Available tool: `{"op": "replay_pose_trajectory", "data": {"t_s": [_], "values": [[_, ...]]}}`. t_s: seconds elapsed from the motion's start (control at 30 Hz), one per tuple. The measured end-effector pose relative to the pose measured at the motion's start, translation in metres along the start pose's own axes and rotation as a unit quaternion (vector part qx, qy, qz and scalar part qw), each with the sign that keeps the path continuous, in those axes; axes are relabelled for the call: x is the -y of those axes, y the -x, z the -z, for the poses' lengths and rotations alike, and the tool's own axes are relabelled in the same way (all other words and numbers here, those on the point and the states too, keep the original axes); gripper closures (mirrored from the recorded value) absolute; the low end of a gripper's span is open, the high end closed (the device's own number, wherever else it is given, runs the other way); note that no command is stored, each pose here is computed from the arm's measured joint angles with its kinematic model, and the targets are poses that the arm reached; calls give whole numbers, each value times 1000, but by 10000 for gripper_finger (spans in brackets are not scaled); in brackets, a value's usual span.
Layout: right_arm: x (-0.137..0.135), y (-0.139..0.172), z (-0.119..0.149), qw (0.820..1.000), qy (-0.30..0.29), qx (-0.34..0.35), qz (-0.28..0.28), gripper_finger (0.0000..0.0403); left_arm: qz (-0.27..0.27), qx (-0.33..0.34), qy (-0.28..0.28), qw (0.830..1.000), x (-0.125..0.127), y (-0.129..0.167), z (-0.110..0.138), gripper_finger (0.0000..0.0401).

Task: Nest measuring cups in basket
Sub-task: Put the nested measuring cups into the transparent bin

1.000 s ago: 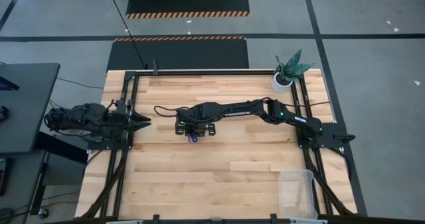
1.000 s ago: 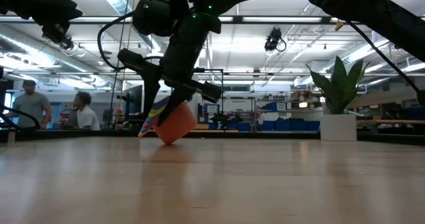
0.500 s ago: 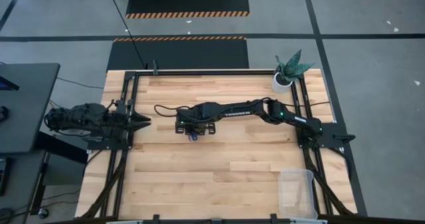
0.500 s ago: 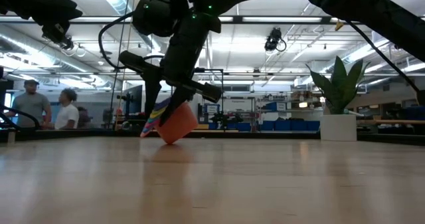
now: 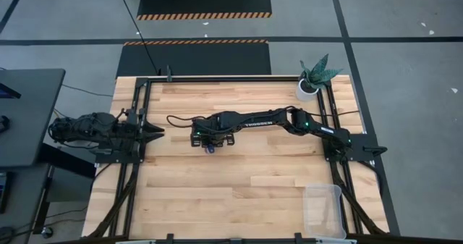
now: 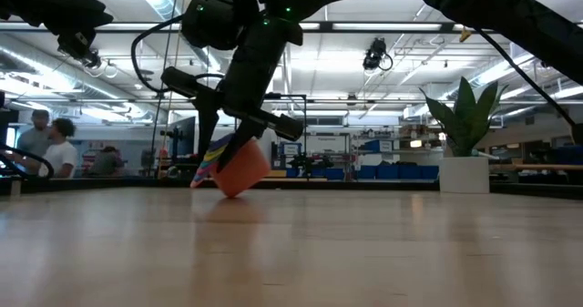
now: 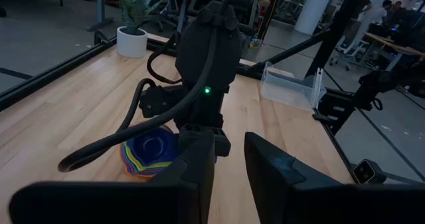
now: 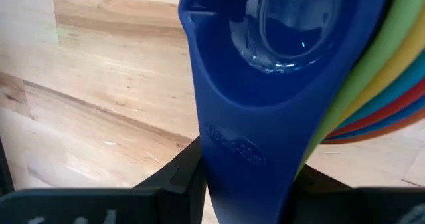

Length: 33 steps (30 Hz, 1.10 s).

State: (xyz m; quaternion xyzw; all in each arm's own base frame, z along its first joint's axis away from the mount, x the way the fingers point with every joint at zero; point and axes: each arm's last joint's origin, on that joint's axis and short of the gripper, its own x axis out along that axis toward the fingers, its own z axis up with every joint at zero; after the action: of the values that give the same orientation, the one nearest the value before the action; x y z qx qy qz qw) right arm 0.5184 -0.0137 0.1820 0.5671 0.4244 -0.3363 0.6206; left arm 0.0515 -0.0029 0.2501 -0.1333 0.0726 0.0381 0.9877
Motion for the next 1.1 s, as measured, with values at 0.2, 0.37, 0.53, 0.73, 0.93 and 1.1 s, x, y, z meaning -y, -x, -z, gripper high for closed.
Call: {"op": "replay_pose_trajectory", "data": {"t_s": [0.2, 0.37, 0.53, 0.73, 0.93, 1.1], "values": [[0, 0, 0, 1000, -11, -5, -1, 284, 0, 0, 0, 1000, 0, 0, 0, 310], [0, 0, 1, 1000, -20, -12, -2, 284, 0, 0, 0, 1000, 0, 0, 0, 310], [0, 0, 1, 999, -48, -23, -3, 285, 0, 0, 0, 1000, 0, 0, 0, 310], [0, 0, 1, 998, -49, -26, -3, 301, 0, 0, 0, 1000, 0, 0, 0, 310], [0, 0, 1, 998, -61, -26, -4, 315, 0, 0, 0, 1000, 0, 0, 0, 310], [-2, 0, 0, 996, -83, -10, -9, 311, 0, 0, 0, 1000, 0, 0, 0, 310]]}}
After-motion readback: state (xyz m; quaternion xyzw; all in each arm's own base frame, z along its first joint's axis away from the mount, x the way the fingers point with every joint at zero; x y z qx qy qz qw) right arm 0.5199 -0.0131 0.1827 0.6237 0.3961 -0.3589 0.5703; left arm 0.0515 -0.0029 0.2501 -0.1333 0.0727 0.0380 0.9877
